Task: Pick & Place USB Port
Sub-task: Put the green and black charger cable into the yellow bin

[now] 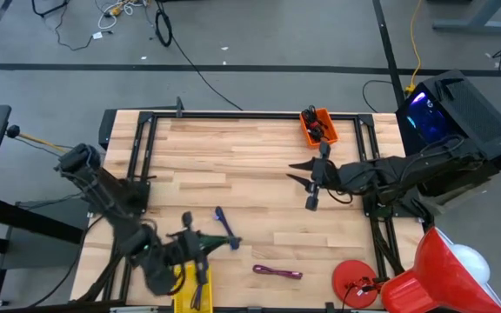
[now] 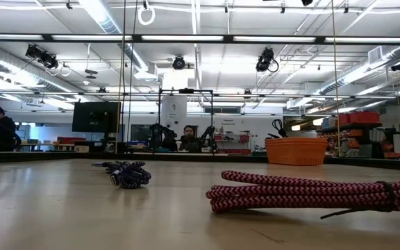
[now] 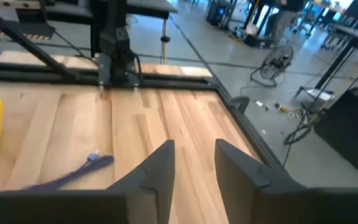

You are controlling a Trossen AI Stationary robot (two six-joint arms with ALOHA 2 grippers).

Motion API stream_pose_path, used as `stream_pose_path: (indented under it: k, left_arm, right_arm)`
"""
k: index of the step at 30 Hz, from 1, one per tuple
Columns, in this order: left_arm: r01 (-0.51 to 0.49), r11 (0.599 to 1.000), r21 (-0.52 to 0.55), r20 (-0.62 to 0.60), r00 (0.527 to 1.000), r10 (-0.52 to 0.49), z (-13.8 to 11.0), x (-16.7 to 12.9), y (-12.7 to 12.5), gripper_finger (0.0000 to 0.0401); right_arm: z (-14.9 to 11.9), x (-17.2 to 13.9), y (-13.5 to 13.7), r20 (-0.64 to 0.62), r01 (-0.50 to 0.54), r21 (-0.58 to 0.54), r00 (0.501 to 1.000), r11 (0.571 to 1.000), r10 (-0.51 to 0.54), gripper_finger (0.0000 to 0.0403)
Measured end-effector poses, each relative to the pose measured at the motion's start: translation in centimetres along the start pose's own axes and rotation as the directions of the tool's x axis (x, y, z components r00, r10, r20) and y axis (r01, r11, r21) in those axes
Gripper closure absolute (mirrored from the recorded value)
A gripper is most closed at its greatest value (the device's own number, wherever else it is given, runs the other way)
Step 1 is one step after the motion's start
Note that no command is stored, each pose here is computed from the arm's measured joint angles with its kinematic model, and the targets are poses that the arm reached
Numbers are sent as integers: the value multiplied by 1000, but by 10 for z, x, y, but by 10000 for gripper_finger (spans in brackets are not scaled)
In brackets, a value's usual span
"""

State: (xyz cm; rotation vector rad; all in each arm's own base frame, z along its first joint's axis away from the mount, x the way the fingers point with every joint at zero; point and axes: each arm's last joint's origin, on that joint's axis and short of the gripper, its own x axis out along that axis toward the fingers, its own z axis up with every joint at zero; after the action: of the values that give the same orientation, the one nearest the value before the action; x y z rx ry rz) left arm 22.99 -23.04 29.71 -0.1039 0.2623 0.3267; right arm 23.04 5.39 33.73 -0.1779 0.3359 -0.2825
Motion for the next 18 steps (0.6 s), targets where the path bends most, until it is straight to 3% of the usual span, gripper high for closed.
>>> stream_pose_path:
  k: [4, 11, 15, 18]
  left_arm:
    - [41, 983, -177, -106, 992, -61, -21, -27, -2, 370]
    - [23, 898, -439, -329, 926, -185, -42, -42, -8, 370]
    - [-23, 853, -522, -466, 845, -262, -51, -42, -13, 370]
    - [-83, 842, -532, -563, 778, -279, -60, -42, -14, 370]
  right_arm:
    - [-2, 0, 0, -14, 0, 13, 1000, 1000, 0, 291]
    - [-2, 0, -1, -17, 31, 13, 999, 999, -31, 291]
    - [-2, 1, -3, -19, 50, 11, 999, 999, -50, 291]
    - [-2, 1, -3, -21, 53, 3, 998, 999, -53, 291]
